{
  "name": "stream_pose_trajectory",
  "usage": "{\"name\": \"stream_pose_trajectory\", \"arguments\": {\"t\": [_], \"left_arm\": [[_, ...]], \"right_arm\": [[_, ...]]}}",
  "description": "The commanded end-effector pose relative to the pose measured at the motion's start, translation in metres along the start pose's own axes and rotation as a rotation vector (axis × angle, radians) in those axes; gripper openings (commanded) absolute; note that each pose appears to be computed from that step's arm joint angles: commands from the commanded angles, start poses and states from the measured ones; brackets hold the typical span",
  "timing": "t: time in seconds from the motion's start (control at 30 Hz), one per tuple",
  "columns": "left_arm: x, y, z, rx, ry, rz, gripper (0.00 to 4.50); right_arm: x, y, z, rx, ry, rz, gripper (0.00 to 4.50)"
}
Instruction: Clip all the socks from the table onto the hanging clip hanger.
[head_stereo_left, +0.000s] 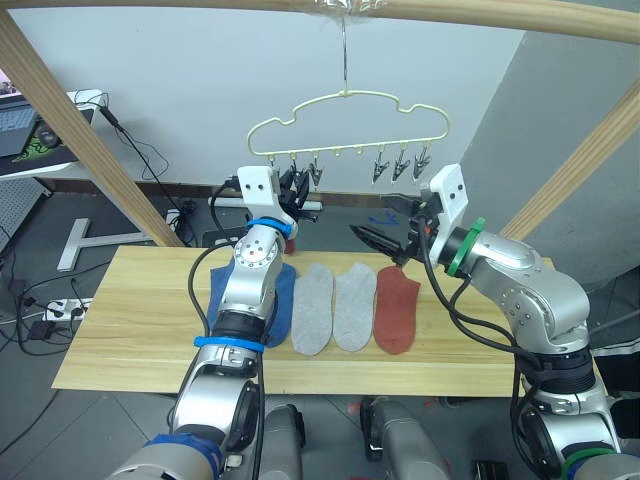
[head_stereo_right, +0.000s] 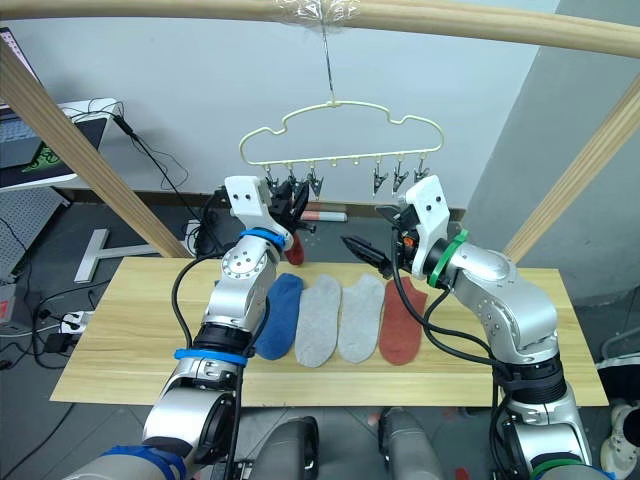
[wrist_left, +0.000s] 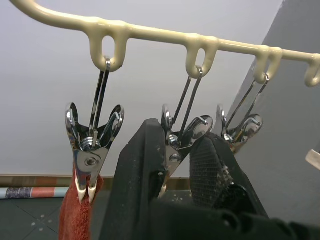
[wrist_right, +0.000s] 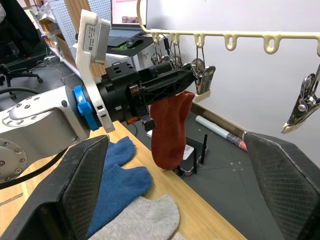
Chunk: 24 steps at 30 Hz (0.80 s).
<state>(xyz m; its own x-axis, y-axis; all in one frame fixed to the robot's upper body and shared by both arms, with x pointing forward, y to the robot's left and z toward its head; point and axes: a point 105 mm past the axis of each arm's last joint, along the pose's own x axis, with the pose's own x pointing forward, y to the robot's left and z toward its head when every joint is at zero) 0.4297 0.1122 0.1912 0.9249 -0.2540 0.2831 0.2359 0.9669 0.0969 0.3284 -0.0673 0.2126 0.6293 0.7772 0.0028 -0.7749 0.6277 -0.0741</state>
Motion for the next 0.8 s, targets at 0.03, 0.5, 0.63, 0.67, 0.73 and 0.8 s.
{"name": "stream_pose_trajectory", "arguments": {"t": [0.03,0.5,0.63,0.67,0.73,0.8], "left_arm": [[0.0055,0.0004,0.0208,0.027,-0.077,0.008,2.05],[0.0068,-0.0011,0.0240,0.039,-0.091,0.009,3.25],[0.0066,-0.0010,0.0246,0.047,-0.095,0.007,2.86],[0.0068,-0.0011,0.0246,0.048,-0.096,0.007,2.67],[0.0070,-0.0009,0.0245,0.049,-0.095,0.010,2.12],[0.0070,-0.0005,0.0245,0.050,-0.095,0.011,2.12]], "right_arm": [[-0.0019,-0.0007,0.0164,-0.029,-0.054,-0.004,4.50],[-0.0021,-0.0030,0.0173,-0.025,-0.057,-0.010,4.50],[-0.0020,-0.0030,0.0171,-0.022,-0.057,-0.012,4.50],[-0.0021,-0.0033,0.0171,-0.021,-0.057,-0.012,4.50],[-0.0023,-0.0037,0.0170,-0.019,-0.056,-0.013,4.50],[-0.0023,-0.0040,0.0167,-0.017,-0.056,-0.015,4.50]]}}
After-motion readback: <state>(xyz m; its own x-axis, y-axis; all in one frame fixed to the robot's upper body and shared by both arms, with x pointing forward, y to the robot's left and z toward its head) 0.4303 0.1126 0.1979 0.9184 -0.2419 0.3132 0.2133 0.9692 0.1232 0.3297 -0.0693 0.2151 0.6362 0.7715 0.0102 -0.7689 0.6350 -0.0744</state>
